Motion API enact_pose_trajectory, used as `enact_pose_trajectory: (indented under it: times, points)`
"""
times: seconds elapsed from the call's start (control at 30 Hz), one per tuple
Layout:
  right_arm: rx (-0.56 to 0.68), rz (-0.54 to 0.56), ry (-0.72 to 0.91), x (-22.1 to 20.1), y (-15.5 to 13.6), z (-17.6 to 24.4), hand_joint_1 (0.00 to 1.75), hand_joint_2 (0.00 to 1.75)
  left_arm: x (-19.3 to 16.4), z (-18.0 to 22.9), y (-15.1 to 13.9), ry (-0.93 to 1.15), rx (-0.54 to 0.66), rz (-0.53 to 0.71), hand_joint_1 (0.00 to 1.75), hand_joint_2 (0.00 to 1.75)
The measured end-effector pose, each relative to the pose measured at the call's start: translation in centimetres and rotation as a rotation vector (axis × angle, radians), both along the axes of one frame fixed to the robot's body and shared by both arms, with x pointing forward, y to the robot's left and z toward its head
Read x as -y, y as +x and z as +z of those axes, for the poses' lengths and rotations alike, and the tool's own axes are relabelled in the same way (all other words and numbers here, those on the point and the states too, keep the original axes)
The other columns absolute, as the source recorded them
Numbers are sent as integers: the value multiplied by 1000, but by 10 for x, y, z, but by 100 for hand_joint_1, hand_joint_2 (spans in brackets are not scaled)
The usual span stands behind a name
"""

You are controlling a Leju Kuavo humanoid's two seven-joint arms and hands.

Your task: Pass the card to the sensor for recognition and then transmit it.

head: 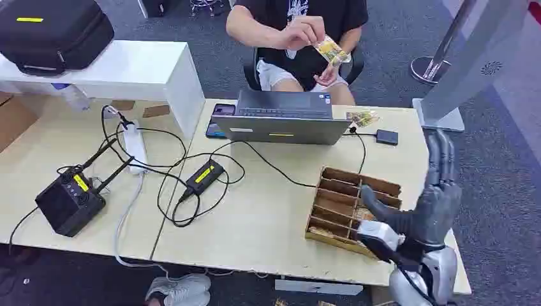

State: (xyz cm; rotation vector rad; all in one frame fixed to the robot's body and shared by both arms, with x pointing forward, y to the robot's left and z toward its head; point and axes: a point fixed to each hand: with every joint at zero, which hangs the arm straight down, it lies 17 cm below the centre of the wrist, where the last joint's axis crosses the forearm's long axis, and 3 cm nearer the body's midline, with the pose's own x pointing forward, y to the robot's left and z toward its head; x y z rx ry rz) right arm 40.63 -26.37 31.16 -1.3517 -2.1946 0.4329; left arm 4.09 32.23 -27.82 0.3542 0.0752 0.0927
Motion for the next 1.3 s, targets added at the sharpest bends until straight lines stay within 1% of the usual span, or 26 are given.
enact_pose_trajectory:
  times: [0.07,0.1,0.17,0.23,0.37,0.53,0.57,0.6,0.67,0.77,0.97,1.3]
  points:
    - [34,-12,-129,-27,10,15,0,175,-1,0,1,0,-1,-14,0,0]
    - [44,-15,-166,-36,18,21,0,175,-1,0,1,0,-1,-20,0,0]
    - [62,-17,-221,-53,36,36,0,175,-1,0,3,1,0,-31,0,0]
    - [54,-9,-237,-64,54,44,0,175,-2,0,6,-1,3,-41,0,0]
    - [-35,25,-246,-78,99,50,0,175,-3,0,7,-2,3,-60,0,0]
    - [-103,-26,-302,-76,143,54,0,175,-2,0,9,-7,4,-86,0,0]
    - [-113,-34,-310,-75,150,54,145,175,-2,0,9,-7,4,-91,0,0]
    - [-124,-41,-314,-73,155,53,175,175,-3,0,9,-6,3,-96,0,0]
    - [-151,-46,-315,-70,166,49,175,175,-3,0,10,-5,3,-100,0,0]
    - [-168,-36,-319,-69,171,43,175,175,-4,0,10,-4,3,-100,0,0]
    - [-160,-12,-312,-72,170,40,175,175,-4,1,10,-3,3,-106,0,0]
    - [-150,-3,-321,-78,167,40,175,175,-5,1,10,-2,3,-111,0,0]
